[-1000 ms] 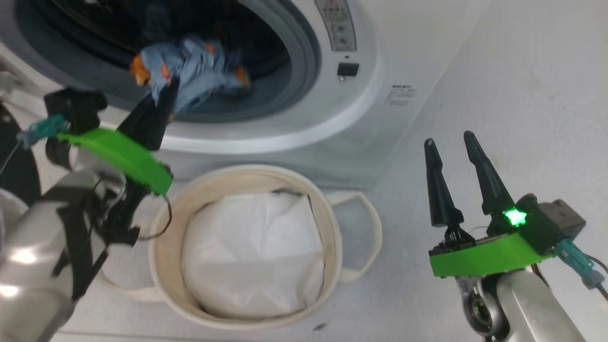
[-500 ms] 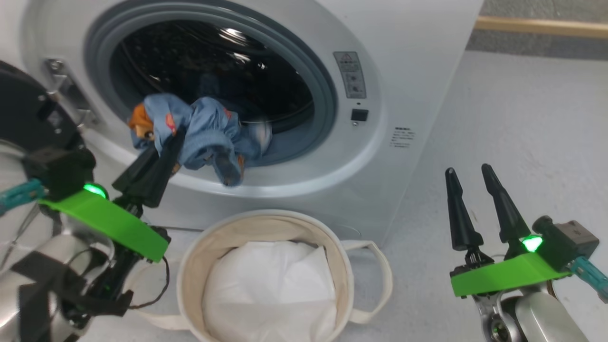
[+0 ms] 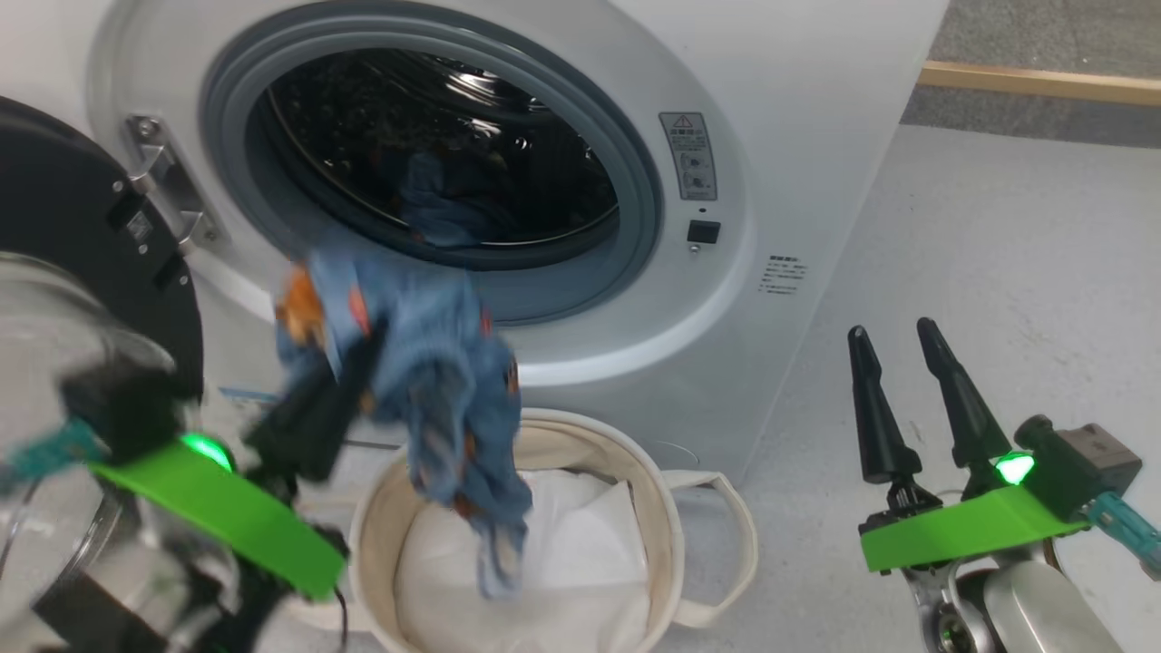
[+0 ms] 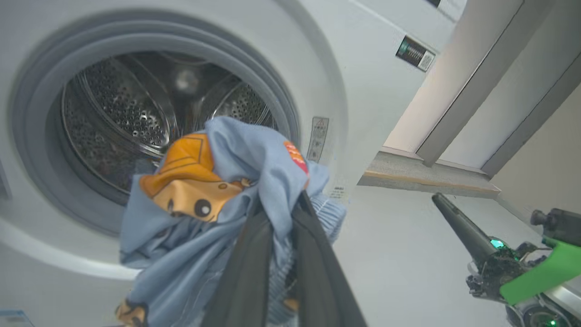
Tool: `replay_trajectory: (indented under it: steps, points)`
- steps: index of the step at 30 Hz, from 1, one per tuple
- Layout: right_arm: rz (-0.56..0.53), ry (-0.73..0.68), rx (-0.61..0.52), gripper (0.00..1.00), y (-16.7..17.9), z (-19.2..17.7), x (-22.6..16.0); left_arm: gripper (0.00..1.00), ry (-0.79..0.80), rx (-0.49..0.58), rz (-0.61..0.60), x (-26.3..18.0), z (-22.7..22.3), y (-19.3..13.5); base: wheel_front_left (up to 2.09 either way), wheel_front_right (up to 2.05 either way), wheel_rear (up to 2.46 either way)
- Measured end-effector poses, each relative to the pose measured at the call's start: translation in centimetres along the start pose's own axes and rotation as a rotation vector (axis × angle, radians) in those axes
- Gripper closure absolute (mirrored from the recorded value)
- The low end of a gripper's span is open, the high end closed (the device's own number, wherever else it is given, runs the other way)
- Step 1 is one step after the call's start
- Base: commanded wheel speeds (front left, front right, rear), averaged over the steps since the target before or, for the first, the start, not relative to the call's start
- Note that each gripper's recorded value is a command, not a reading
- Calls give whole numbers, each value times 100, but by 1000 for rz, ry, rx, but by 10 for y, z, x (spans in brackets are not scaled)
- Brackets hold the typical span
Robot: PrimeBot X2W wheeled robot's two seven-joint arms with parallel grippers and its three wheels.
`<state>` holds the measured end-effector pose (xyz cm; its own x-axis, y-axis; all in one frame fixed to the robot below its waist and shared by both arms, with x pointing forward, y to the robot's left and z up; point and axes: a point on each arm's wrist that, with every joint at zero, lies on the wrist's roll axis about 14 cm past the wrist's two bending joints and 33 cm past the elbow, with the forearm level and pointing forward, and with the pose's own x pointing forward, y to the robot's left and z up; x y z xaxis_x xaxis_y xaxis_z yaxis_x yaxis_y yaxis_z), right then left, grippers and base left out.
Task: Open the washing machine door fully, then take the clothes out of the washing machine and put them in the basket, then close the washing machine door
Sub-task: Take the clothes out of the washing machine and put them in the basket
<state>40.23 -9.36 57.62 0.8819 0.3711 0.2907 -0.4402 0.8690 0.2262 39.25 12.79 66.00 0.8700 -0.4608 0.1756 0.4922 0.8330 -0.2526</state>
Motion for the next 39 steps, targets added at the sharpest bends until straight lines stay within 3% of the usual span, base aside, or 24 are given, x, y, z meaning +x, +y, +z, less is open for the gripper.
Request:
replay_trajectory:
  steps: [6,9,15,16,17,27,33,39]
  points:
    - [-19,18,-1,0,-6,-5,-5,100,215,-105,91,-13,-105,21,0,0,0]
    - [-39,36,-9,0,-13,-9,-11,100,331,-37,83,-16,-169,30,0,0,0]
    - [-68,40,-29,0,-25,-9,-13,100,484,-63,85,-13,-246,30,0,0,0]
    - [-72,41,-36,0,-28,-9,-13,76,501,-63,92,-11,-254,31,0,0,0]
    - [-77,41,-39,0,-30,-8,-13,0,516,-55,99,-9,-261,32,0,0,0]
    - [-91,57,-44,0,-35,-12,-15,0,478,-28,139,3,-258,48,0,0,0]
    - [-147,43,-70,0,-54,-6,-19,0,282,-5,230,4,-199,79,0,0,0]
    - [-180,81,-64,0,-62,-18,-28,0,66,84,320,-5,-126,112,0,0,0]
